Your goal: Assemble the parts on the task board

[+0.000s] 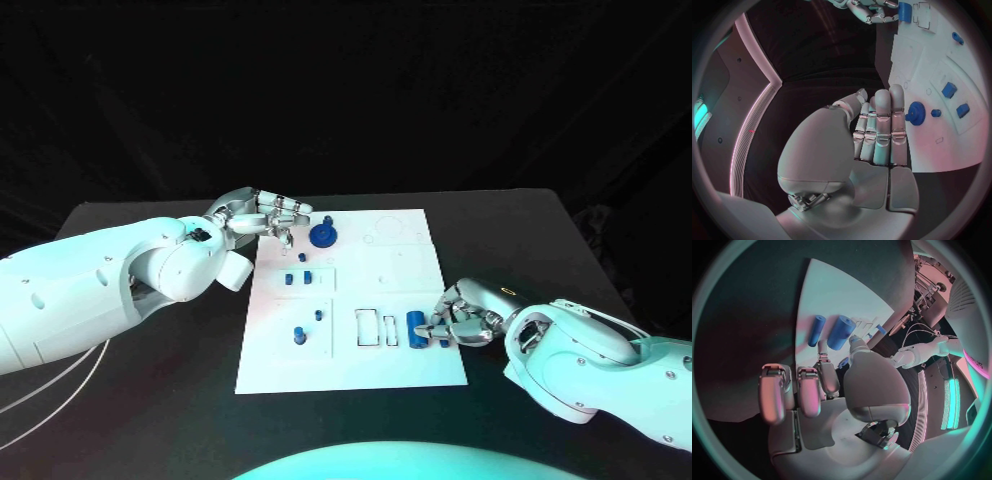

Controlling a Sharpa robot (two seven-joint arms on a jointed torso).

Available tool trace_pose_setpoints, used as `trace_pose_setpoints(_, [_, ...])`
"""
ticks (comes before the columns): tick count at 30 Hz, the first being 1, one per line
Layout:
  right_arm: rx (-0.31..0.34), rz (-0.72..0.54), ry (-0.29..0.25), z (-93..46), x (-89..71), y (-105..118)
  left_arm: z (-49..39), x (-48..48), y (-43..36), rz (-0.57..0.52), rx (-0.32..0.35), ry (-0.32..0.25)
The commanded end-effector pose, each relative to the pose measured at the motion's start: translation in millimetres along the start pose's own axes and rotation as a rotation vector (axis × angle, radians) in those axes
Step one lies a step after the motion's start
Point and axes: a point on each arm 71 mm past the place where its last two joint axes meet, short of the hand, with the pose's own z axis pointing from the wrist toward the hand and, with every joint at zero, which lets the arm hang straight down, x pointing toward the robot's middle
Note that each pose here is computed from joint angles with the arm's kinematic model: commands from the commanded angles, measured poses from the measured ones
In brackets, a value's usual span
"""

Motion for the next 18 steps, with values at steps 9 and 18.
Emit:
trace_pose_setpoints(9, [-0.014,-0.015,-0.018,3.9,4.8,7,-0.5,1.2,-0.8,-0.009,0.006,0.017])
trace_pose_setpoints(18, [-0.015,-0.052,0.012,11.9,13.0,9,-1.1,0.9,-0.8,-0.009,0.006,0.017])
